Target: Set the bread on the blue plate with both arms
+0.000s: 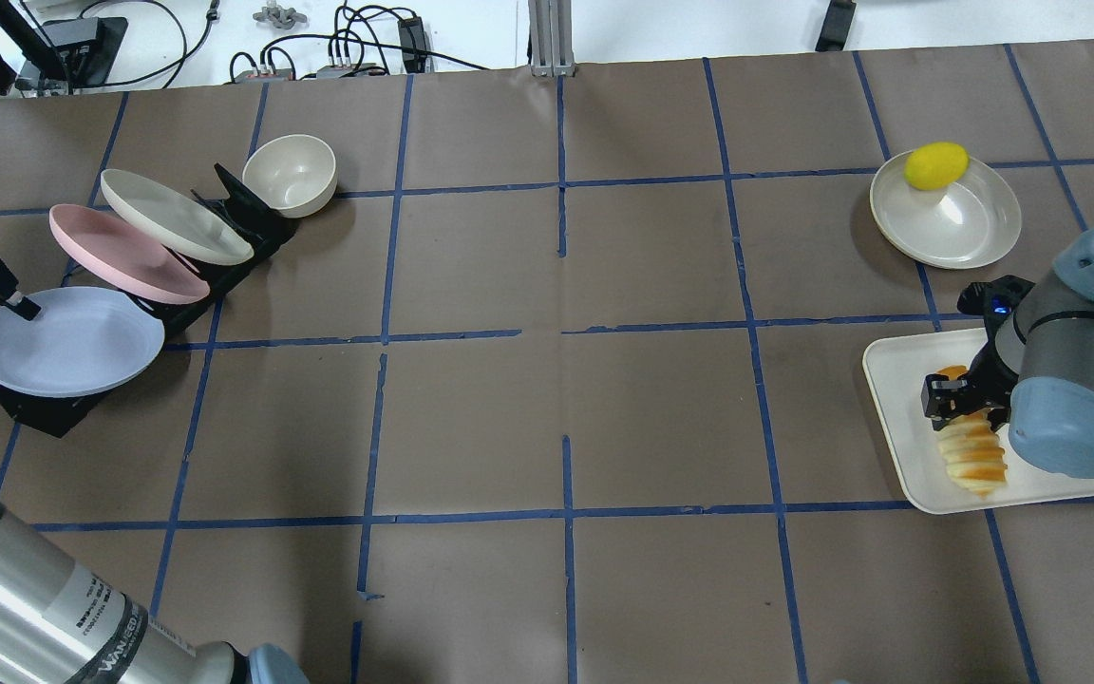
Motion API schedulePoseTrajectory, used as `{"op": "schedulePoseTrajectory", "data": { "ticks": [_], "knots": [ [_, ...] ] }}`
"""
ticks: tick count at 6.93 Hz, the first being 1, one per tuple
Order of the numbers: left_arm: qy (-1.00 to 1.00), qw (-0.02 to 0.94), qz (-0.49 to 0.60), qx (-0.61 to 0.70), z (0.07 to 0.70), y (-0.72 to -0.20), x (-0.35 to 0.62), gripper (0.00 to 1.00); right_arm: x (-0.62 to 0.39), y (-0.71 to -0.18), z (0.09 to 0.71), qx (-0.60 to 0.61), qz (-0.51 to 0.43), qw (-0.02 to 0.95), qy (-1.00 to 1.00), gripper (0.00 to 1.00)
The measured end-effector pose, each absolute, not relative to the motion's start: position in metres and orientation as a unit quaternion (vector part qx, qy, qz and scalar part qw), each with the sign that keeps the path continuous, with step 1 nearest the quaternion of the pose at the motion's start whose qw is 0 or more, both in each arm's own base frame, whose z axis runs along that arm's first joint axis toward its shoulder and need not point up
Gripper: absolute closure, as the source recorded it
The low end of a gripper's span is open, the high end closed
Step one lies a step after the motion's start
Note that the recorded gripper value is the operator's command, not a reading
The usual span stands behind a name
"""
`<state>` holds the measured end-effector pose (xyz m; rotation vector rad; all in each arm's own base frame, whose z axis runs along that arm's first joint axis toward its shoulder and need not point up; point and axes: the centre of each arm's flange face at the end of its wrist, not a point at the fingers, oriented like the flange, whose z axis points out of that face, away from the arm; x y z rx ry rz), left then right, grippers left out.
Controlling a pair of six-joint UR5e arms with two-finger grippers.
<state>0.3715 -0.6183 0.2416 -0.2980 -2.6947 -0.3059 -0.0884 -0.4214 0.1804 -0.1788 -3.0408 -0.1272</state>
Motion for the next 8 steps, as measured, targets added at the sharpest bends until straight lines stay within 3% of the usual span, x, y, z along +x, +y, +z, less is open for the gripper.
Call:
{"op": "schedulePoseTrajectory", "data": {
  "ticks": [4,8],
  "knots": [
    [-0.966,0.198,-0.126,-0.111,0.347,-0.578,0.336,0.89,-0.091,-0.423,0.188,-0.049,-0.033,0.05,-0.997,0.96],
    [-0.969,0.177,-0.133,-0.112,0.434,-0.553,0.198,0.89,-0.095,-0.44,0.282,-0.049,0.005,0.064,-0.997,0.95]
  ]
}}
